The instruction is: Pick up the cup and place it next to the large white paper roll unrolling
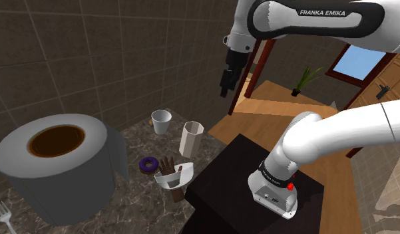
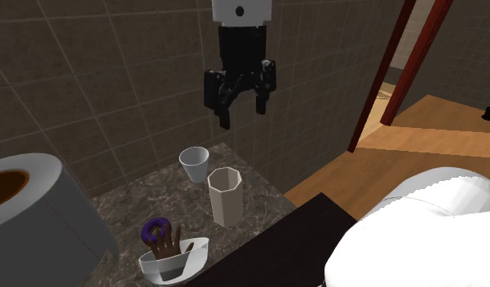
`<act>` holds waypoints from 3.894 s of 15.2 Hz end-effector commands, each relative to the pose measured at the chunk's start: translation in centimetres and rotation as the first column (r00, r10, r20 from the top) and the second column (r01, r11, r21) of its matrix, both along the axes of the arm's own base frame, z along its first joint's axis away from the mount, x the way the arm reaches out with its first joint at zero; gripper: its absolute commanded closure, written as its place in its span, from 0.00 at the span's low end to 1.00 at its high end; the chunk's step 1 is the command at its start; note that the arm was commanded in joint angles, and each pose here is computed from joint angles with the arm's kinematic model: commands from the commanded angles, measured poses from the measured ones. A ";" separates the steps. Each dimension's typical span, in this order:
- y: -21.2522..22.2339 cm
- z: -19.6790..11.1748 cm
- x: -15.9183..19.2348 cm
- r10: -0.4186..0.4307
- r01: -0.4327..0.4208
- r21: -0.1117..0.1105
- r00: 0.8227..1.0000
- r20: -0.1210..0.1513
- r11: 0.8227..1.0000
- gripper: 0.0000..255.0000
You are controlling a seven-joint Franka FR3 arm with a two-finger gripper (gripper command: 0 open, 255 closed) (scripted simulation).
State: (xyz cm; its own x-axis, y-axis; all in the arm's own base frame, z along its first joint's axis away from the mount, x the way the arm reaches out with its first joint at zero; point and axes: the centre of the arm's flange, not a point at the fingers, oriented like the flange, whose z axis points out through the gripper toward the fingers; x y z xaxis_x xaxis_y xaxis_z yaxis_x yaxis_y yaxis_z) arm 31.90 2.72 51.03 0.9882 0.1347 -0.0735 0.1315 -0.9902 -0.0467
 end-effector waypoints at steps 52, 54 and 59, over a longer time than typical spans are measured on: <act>-4.7 -27.1 11.5 0.007 -0.007 -0.036 1.000 0.009 0.999 1.00; -4.7 -26.1 11.5 0.007 -0.007 -0.036 1.000 0.009 0.999 1.00; -4.7 -23.4 11.5 0.007 -0.007 -0.036 1.000 0.009 0.999 1.00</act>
State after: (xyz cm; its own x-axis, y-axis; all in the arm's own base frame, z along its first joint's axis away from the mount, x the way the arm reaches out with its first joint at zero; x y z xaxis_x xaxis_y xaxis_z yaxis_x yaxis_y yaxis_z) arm 43.35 -2.03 26.99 0.9879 0.1388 -0.0699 0.1384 -0.9903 -0.0101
